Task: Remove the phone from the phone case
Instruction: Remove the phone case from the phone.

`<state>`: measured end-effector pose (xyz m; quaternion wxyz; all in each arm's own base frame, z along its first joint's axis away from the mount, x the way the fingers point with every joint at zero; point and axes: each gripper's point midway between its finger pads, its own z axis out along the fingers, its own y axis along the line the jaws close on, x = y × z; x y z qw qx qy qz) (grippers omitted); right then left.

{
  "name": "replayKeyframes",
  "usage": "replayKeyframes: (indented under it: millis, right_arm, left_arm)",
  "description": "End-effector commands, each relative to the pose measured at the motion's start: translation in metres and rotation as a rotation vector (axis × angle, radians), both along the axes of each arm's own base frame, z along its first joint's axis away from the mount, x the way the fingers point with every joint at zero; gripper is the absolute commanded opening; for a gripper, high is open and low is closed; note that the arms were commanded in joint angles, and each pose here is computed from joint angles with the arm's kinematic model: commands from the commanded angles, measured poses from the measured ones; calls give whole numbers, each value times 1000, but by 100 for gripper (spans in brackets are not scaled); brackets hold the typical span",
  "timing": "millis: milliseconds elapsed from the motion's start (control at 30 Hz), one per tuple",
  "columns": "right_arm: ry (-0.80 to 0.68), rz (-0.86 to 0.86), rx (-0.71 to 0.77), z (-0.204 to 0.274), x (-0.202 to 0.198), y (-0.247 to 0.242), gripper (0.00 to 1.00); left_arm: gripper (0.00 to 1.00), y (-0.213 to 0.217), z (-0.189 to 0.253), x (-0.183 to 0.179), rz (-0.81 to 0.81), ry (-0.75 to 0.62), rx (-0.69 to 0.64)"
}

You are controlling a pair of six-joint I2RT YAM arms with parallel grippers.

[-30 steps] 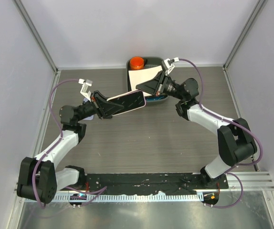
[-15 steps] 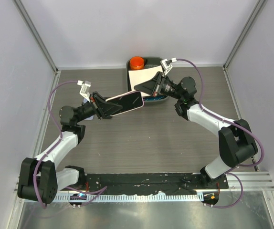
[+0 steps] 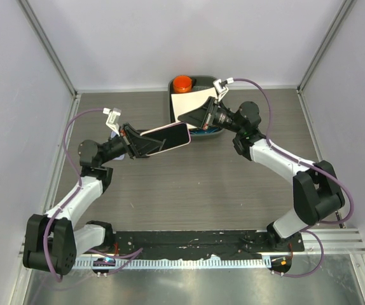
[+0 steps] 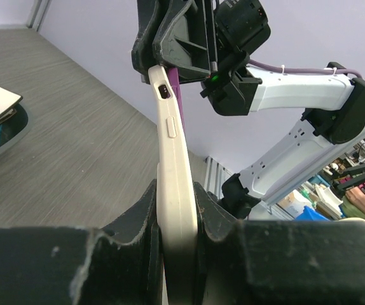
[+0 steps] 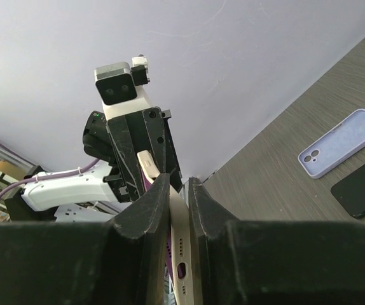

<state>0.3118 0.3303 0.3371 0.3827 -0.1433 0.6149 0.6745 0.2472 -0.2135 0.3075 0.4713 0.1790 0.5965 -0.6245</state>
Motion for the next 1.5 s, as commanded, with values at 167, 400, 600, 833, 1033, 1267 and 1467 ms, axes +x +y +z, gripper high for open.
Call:
replayKeyframes:
  millis: [167,400,600,833,1033,1267,1467]
  right_arm:
    - [-4,33,-76,-14,-13,10,1]
    - [-16,27,-81,-13,-12,9,1]
    - [-23,15,-86,-12,-10,5,1]
    - [0,-1,-111,-24,-2,6,1]
    - [20,-28,-158,-39,7,7,1]
    - [22,-34,-191,-45,10,8,1]
    - [-109,-22,-200,-8,1,-1,12]
  left_arm:
    - [0,2,64,-25,-9,-306,-54]
    - [2,1,64,-25,-9,-304,-56]
    - [0,4,65,-26,3,-308,-76]
    - [0,4,74,-38,-26,-357,-100]
    - [0,5,76,-40,-27,-366,-103]
    - [0,6,77,-41,-25,-370,-106]
    - [0,12,76,-34,18,-355,-114]
